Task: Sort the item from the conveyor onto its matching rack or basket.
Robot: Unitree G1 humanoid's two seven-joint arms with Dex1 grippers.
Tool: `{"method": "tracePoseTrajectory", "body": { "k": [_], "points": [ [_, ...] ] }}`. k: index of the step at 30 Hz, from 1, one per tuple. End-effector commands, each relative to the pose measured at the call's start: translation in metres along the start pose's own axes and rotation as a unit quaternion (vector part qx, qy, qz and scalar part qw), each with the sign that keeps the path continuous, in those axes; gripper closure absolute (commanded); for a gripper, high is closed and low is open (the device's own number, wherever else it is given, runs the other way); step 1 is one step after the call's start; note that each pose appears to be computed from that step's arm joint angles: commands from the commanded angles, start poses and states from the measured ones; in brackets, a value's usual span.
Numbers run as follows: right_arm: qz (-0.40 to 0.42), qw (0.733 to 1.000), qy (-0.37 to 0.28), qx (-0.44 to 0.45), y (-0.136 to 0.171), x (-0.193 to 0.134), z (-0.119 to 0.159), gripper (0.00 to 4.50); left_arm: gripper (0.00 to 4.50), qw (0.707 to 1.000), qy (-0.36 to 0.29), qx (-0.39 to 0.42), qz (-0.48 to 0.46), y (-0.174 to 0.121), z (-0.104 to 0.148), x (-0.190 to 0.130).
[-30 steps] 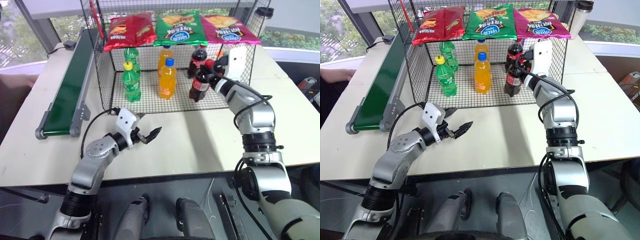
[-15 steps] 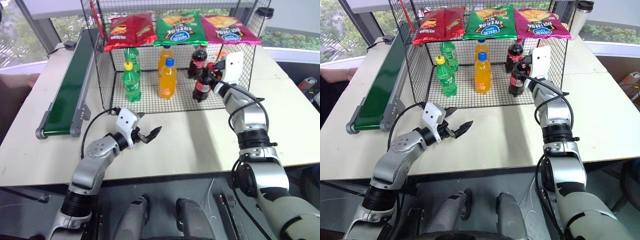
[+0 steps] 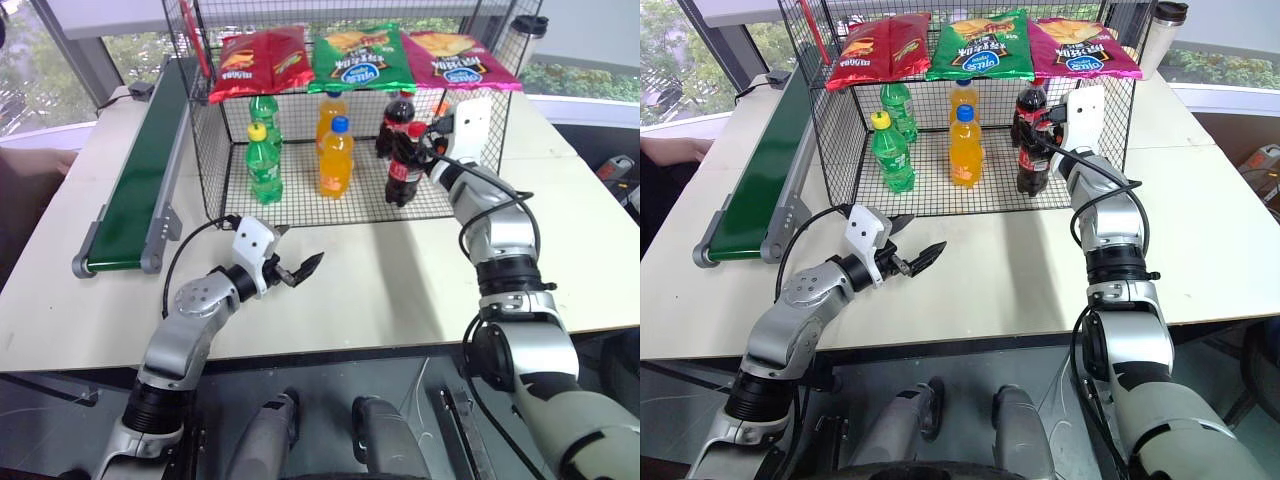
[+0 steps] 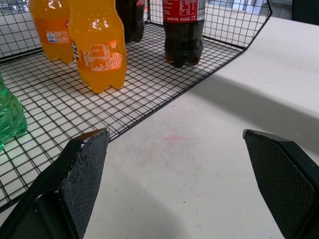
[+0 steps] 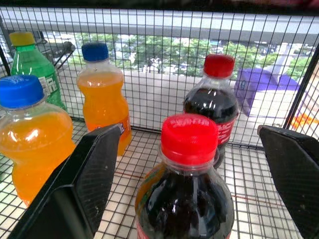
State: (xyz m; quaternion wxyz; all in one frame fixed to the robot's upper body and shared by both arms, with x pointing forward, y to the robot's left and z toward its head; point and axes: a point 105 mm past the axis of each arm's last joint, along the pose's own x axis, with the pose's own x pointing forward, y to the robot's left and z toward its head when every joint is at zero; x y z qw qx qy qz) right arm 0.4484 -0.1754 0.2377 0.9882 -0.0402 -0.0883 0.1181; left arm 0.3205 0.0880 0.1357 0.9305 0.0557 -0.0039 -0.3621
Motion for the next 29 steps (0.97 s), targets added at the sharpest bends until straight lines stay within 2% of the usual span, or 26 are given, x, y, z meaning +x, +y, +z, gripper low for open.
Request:
{"method": "tracePoseTrajectory", "body": {
  "k": [1, 7, 10, 15, 20, 29],
  "points": [
    [0.013, 1.000, -0.023, -0.015, -0.006, -0.013, 0.023, 0.04, 0.00, 1.000, -0.017, 0.012, 0.000, -0.003, 0.010, -0.002],
    [0.105, 0.994, 0.029, -0.020, 0.013, -0.047, 0.011, 0.04, 0.00, 1.000, -0.010, 0.009, -0.007, -0.004, 0.007, -0.002],
    [0.152, 0.986, 0.071, -0.022, 0.028, -0.066, -0.011, 0.04, 0.00, 1.000, 0.000, 0.005, -0.008, -0.003, 0.003, -0.003],
    [0.179, 0.976, 0.128, -0.001, 0.048, -0.088, -0.051, 0.04, 0.00, 1.000, 0.016, 0.008, -0.009, -0.002, -0.003, -0.003],
    [0.189, 0.969, 0.160, 0.020, 0.063, -0.104, -0.079, 0.04, 0.00, 1.000, 0.025, 0.005, -0.011, -0.003, -0.005, -0.005],
    [0.204, 0.967, 0.146, 0.041, 0.068, -0.106, -0.070, 0.04, 0.00, 0.999, 0.024, 0.021, 0.008, 0.005, -0.006, -0.008]
  ]
}}
